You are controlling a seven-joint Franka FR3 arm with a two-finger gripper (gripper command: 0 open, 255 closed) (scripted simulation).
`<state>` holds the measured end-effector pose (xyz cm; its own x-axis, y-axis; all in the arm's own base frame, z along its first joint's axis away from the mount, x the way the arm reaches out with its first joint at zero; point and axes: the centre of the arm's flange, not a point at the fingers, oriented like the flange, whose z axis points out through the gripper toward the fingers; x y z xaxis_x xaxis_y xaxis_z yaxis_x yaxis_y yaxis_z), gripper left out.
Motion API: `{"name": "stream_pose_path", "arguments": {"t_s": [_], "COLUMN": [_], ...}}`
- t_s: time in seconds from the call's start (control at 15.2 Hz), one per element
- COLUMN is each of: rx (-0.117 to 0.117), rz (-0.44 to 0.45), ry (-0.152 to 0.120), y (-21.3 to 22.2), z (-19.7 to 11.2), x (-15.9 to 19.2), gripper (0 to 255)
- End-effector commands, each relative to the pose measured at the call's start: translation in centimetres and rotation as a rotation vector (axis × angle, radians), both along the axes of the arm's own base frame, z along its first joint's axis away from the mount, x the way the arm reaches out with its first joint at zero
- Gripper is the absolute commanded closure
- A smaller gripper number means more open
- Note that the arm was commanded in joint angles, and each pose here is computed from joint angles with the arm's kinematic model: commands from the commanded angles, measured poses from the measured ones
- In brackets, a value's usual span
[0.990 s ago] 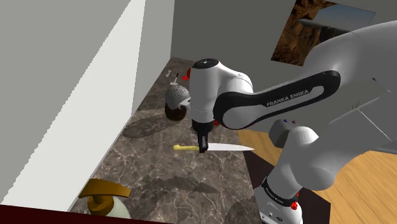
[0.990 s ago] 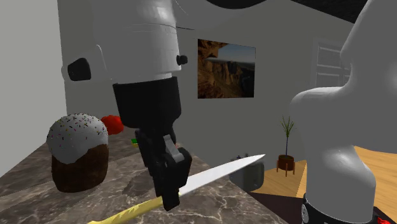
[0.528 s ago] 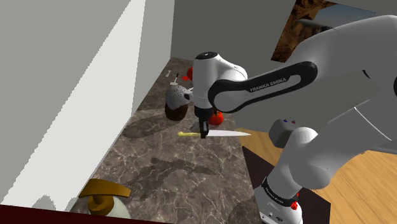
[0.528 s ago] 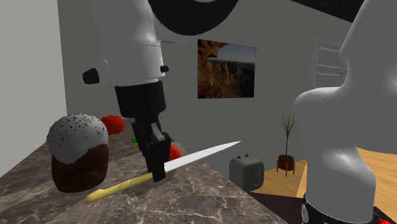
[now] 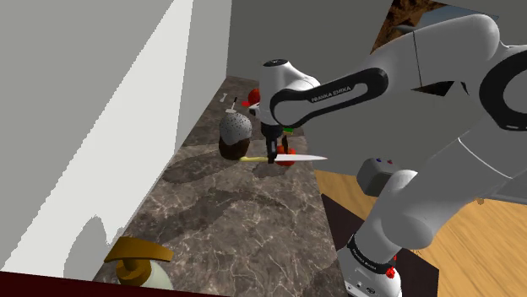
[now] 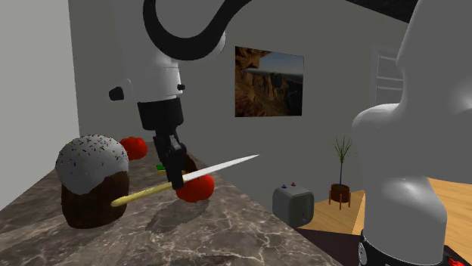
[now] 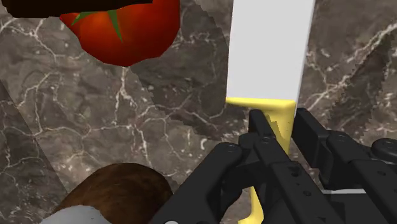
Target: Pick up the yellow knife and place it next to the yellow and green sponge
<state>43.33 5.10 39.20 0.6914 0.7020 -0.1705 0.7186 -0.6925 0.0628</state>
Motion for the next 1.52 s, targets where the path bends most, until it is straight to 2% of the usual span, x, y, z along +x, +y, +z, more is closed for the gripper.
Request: {"name": "stream_pose_path", "arguments": {"t_s": [0.0, 1.25, 1.45], "rx": [-0.001, -0.001, -0.001], "rz": [0.001, 0.001, 0.001], "ry": [0.000, 0.000, 0.000], "y": [-2.3, -22.3, -22.6], "z": [-0.2, -0.2, -1.3], "x": [1.8, 16.9, 17.1], "gripper": [255, 255, 255]}}
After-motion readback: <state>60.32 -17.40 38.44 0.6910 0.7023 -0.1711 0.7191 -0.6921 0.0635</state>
